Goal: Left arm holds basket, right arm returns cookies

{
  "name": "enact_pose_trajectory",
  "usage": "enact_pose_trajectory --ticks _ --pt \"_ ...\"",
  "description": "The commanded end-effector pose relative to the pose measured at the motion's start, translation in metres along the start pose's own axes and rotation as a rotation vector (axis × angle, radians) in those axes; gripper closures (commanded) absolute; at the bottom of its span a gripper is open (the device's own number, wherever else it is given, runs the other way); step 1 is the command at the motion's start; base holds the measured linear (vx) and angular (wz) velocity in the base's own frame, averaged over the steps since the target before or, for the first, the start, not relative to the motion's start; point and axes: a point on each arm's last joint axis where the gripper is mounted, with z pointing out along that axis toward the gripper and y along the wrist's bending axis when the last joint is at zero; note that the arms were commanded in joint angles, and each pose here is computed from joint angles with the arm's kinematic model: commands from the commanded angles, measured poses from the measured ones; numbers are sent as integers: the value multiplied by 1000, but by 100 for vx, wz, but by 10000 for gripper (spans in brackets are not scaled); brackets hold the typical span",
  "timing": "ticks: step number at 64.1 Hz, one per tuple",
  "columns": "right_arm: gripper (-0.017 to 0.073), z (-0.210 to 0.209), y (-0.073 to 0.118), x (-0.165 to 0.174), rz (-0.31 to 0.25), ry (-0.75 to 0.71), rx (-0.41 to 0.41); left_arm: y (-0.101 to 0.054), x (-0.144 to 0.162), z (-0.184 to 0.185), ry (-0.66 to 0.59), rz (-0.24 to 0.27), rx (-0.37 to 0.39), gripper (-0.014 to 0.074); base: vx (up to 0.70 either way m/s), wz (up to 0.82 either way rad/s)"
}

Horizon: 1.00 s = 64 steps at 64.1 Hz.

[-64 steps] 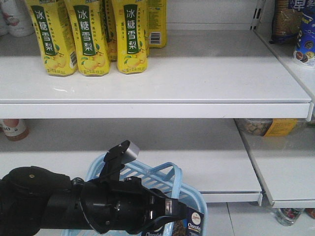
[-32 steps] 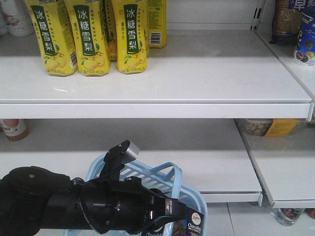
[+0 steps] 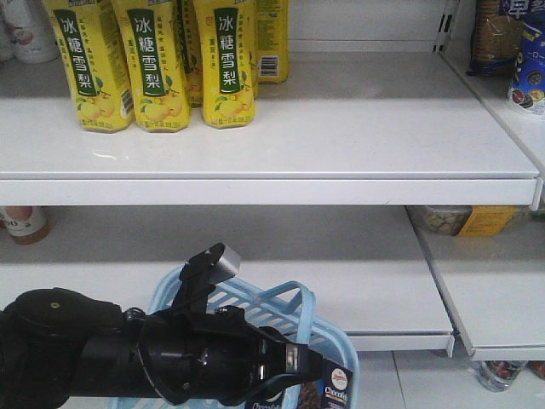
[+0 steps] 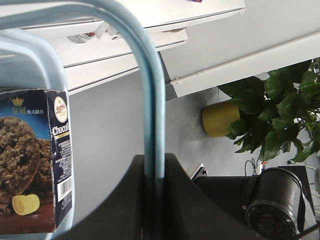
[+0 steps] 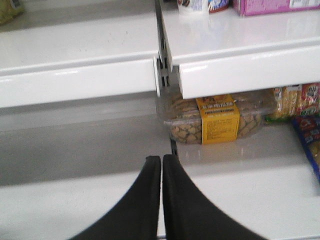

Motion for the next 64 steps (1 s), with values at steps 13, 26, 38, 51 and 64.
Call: enact_pose_trajectory --ticks 13,26,38,51,64 --pt "561 7 3 -16 54 -65 -21 -20 -7 -10 -45 6 83 600 0 0" --pt "467 7 3 -16 49 -61 -19 -20 -7 -10 -45 6 83 600 0 0" --pt "293 7 3 -16 49 -60 -19 -20 -7 -10 -45 6 83 600 0 0" --pt "192 7 5 -12 85 -23 -39 -20 -7 -10 -45 6 83 600 0 0" --pt "193 6 16 -4 105 75 -136 -20 -7 -10 -45 6 83 600 0 0"
